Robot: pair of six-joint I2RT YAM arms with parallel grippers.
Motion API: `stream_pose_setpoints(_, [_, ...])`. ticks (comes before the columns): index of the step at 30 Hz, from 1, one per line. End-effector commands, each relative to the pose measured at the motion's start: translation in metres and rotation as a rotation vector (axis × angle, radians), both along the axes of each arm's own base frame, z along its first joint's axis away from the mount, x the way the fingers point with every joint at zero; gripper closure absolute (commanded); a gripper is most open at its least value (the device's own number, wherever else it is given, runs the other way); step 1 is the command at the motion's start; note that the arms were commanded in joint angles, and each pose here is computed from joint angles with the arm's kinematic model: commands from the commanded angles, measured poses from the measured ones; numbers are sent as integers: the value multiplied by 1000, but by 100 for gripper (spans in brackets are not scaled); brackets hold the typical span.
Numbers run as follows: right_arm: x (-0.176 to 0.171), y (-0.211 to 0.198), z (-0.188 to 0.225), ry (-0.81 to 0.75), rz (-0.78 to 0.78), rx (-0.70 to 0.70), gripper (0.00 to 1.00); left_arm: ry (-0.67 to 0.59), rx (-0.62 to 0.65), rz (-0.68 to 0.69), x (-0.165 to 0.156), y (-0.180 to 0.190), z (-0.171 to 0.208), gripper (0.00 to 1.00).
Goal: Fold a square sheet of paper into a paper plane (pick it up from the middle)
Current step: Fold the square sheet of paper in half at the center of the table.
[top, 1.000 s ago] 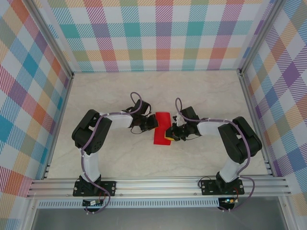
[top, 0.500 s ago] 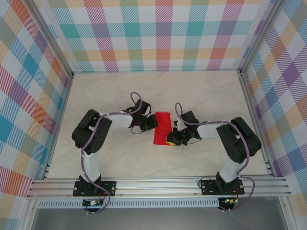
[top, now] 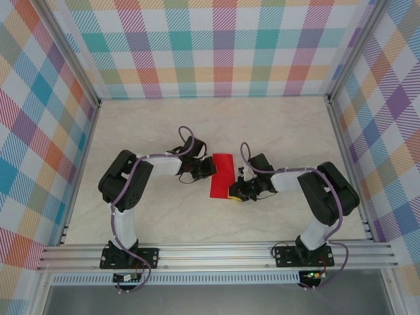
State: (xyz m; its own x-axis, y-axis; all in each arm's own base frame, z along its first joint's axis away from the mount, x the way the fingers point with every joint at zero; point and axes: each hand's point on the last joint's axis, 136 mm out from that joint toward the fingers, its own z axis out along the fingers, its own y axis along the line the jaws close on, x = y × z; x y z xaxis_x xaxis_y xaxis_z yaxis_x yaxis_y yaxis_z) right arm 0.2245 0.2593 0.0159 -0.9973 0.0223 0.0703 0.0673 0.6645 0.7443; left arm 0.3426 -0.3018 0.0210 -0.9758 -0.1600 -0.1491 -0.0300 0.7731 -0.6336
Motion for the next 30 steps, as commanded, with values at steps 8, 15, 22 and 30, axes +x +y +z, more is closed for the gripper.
stream_pose_setpoints(8, [5,-1,11,-43,16,-65,88,85,114,-32,-24,12,-31,100])
stream_pose_setpoints(15, [54,5,40,-186,-14,-75,90,90,116,-32,-26,13,-32,100])
stream_pose_setpoints(22, [54,3,17,-166,9,-103,91,91,117,-33,-26,13,-31,100])
stream_pose_setpoints(30, [39,-7,-16,-96,4,-148,91,93,123,-33,-26,14,-33,100])
